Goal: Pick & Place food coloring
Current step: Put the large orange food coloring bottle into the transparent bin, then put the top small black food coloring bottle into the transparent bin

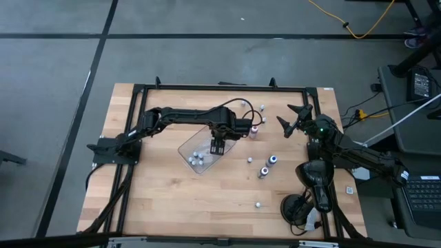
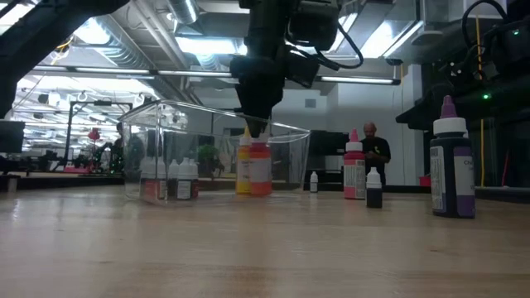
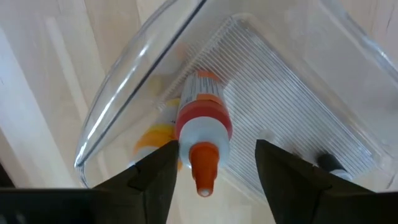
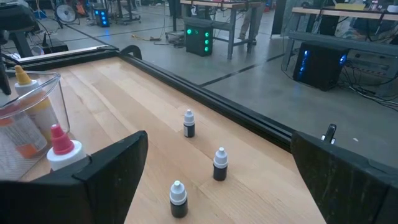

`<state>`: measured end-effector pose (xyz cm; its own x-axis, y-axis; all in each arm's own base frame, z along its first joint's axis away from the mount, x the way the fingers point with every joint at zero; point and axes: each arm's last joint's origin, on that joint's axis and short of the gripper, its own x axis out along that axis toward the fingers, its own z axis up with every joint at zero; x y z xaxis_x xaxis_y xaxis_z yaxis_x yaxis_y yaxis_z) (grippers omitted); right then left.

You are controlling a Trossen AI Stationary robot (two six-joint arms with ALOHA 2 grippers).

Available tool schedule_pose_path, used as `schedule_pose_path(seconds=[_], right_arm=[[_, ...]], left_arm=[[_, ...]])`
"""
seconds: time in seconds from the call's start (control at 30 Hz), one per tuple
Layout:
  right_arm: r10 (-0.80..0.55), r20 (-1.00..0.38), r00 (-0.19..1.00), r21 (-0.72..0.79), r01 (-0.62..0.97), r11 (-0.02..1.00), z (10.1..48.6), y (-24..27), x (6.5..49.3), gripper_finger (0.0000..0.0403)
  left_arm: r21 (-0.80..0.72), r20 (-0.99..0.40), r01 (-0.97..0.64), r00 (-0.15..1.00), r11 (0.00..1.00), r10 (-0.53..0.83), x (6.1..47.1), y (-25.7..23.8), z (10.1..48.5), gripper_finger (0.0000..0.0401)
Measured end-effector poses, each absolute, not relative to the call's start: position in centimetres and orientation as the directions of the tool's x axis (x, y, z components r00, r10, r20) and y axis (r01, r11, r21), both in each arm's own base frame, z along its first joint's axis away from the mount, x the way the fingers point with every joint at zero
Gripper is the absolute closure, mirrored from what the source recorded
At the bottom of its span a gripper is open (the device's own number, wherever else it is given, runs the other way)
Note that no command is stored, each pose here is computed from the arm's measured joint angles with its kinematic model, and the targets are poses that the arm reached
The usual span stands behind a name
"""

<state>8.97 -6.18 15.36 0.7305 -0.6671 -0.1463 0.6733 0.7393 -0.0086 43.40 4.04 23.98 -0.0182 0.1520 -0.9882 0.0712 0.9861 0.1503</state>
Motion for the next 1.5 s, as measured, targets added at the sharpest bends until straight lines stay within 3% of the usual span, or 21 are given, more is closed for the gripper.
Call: schedule_pose_path(seconds=[0.53,0.97,1.3,1.5], right_arm=[[-0.667,-0.146,0.731,-0.009,0.673,0.739,15.4,-6.2,9.0,0.0008],[-0.667,-0.147,0.731,-0.007,0.673,0.739,15.4,-6.2,9.0,0.0008],[-0.667,-0.147,0.730,-0.009,0.673,0.739,15.4,-6.2,9.0,0.0008],[-0.667,-0.147,0.731,-0.009,0.673,0.739,15.4,-6.2,9.0,0.0008]], left_arm=[[0.193,-0.981,0.058,0.033,0.979,0.191,43.4,4.2,26.8,0.0180],[0.211,-0.968,-0.106,0.116,0.972,0.223,41.6,2.5,31.7,0.0167],[0.203,-0.950,-0.203,0.197,0.958,0.243,35.1,-0.6,34.1,0.0087],[0.172,-0.972,-0.247,0.113,0.954,0.205,29.1,-2.8,31.8,0.0048]])
